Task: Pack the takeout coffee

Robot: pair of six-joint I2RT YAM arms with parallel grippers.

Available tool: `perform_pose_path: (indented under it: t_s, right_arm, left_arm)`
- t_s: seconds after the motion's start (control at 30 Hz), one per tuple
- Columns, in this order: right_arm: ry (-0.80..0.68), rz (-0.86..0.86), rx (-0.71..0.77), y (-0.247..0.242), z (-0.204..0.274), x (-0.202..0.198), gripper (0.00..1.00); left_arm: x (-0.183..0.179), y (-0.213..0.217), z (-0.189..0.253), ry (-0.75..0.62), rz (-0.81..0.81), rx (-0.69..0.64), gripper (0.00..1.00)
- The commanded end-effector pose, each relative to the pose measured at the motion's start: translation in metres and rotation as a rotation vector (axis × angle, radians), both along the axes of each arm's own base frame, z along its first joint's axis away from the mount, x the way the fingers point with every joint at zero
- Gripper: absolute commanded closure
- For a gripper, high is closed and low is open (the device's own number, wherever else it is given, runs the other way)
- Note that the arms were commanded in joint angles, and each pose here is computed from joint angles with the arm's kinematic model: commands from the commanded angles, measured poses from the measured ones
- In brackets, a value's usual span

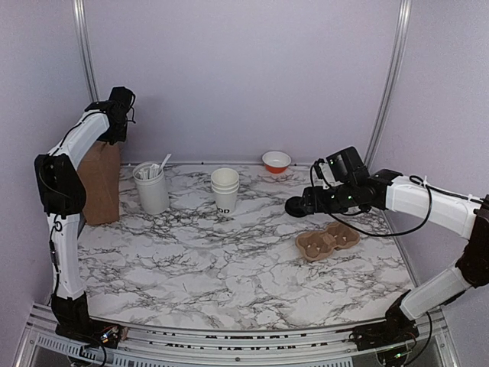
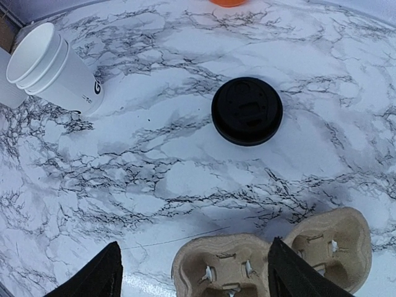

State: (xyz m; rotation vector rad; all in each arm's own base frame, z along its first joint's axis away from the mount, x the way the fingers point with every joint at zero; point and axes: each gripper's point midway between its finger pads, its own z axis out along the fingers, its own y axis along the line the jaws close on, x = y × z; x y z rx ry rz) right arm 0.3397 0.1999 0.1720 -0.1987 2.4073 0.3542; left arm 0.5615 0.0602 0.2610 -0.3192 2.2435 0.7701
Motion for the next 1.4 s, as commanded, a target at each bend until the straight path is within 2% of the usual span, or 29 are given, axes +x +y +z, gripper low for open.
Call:
perform_pose_path:
  t_s: [0.0, 0.3, 0.8, 1.1, 1.37]
  right_arm:
    - [-0.037, 0.009, 0.032, 0.011, 0.014, 0.007, 0.22]
    - [-0.043, 0.044, 0.034, 0.023, 0.015, 0.005, 0.22]
    - [-0.063, 0.102, 0.039, 0.042, 0.032, 0.004, 0.22]
    - [-0.081, 0.117, 0.059, 0.054, 0.046, 0.006, 0.22]
    - [-0.116, 0.123, 0.057, 0.057, 0.065, 0.012, 0.22]
  left_arm:
    - [-0.011, 0.007, 0.029, -0.046, 0.027, 0.025, 1.0]
    - [-0.046, 0.002, 0.079, -0.098, 0.025, 0.094, 1.0]
    - [-0.146, -0.037, 0.178, -0.194, -0.016, 0.294, 1.0]
    - [-0.19, -0.097, 0.245, -0.332, -0.206, 0.287, 1.0]
    - [-0.233, -0.16, 0.282, -0.436, -0.432, 0.241, 1.0]
